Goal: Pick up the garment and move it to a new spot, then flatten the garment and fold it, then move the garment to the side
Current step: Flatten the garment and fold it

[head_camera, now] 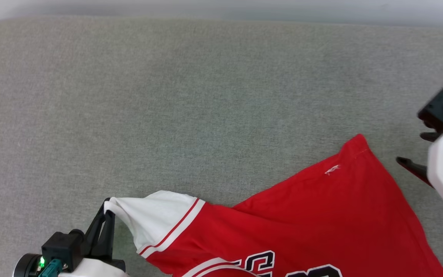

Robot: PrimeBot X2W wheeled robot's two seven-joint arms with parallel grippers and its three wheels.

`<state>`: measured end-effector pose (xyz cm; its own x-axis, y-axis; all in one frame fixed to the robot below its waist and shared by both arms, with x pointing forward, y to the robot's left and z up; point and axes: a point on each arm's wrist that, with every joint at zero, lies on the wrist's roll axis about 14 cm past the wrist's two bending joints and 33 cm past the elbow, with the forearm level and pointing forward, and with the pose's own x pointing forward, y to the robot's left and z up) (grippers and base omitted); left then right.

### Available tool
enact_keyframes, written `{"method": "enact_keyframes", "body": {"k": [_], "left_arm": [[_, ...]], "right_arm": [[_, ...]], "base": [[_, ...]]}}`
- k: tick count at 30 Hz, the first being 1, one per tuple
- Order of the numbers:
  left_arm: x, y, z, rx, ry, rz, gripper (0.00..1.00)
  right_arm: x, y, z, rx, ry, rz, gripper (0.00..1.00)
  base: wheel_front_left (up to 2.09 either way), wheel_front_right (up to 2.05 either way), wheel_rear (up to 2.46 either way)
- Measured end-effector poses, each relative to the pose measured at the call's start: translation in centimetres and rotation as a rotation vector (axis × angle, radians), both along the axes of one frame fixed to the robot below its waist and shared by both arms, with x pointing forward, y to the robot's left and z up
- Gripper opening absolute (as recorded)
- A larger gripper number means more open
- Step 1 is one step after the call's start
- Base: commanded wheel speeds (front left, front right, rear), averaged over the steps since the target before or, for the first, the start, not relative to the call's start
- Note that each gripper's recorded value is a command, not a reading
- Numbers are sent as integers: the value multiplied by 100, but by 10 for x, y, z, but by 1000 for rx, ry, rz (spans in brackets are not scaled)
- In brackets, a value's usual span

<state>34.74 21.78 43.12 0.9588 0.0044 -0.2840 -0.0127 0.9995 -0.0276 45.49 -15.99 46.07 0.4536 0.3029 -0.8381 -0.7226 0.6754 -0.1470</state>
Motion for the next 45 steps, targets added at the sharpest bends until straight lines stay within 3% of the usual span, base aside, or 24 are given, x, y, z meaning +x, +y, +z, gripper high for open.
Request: {"method": "enact_keyframes", "body": {"k": [16,17,18,24,31,41,45], "left_arm": [[11,4,-24,-2,50,29,0],[11,4,-25,-2,50,31,0],[11,4,-24,-3,48,31,0],[9,3,-15,-4,17,28,0],[2,-3,7,13,-46,-30,0],[50,-8,112,142,-352,-156,0],[71,-15,150,193,-443,-209,0]], "right_arm": [[20,39,-95,-50,195,86,100],[21,39,-94,-47,188,90,83],[20,39,-94,-41,182,93,0],[13,45,-76,16,127,106,0],[22,49,-11,145,-88,83,0],[31,32,104,298,-460,23,0],[36,24,132,316,-556,1,0]], "base": [[0,0,0],[0,0,0],[0,0,0],[0,0,0],[0,0,0],[0,0,0],[0,0,0]]}}
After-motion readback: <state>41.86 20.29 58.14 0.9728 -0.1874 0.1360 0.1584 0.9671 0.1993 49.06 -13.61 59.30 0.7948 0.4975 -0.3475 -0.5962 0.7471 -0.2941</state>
